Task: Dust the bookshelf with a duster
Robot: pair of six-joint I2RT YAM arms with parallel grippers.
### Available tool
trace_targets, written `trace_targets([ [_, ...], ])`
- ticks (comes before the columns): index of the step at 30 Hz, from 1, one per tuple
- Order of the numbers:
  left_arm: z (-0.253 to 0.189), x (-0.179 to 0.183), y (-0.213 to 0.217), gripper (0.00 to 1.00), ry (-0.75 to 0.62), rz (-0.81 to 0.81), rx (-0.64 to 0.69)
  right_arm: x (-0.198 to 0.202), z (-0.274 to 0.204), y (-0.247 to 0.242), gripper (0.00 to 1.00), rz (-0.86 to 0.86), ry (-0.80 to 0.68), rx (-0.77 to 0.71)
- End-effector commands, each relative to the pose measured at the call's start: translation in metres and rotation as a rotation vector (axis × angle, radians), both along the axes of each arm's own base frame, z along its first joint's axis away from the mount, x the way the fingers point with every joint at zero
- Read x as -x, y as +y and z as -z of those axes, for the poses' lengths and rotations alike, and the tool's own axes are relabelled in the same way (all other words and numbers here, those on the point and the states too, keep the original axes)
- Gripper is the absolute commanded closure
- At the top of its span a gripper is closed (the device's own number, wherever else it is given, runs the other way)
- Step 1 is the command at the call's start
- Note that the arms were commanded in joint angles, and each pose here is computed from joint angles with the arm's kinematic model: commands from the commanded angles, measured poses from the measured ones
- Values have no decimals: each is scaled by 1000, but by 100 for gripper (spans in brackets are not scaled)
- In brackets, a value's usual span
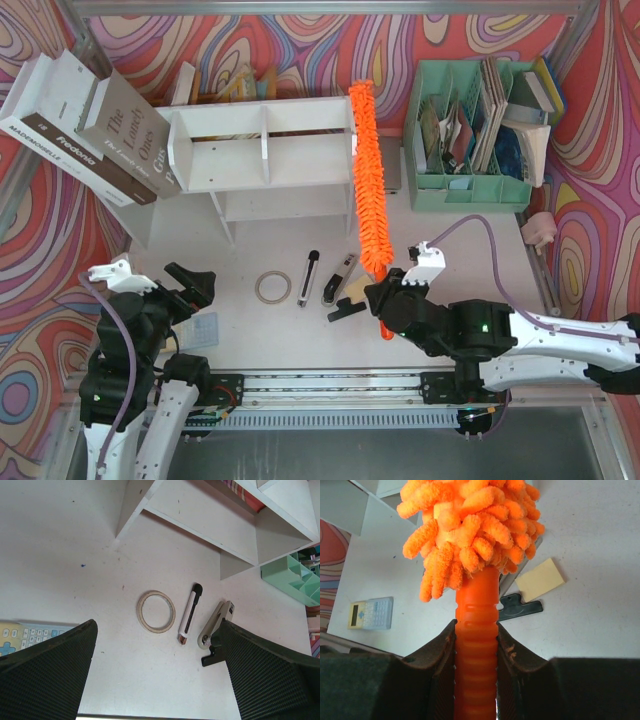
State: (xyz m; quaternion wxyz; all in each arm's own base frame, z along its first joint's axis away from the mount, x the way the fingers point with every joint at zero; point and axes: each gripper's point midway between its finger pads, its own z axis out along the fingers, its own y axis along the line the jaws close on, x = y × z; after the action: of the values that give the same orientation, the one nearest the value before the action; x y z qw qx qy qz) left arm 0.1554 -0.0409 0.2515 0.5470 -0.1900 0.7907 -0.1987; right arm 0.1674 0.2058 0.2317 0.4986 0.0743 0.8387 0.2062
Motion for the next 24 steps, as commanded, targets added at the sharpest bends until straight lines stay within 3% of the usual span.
trace_targets([
  [1,3,-3,0,2,6,-4,3,-2,-5,12,100,-39,-18,-21],
  [16,2,-1,2,2,-4,-15,8,21,100,-3,100,16,222,48],
  [20,1,0,3,2,-15,-20,11,17,91,-7,100,31,197,46],
  [24,1,-1,1,2,-5,-11,8,6,41,-9,100,36,103,3],
])
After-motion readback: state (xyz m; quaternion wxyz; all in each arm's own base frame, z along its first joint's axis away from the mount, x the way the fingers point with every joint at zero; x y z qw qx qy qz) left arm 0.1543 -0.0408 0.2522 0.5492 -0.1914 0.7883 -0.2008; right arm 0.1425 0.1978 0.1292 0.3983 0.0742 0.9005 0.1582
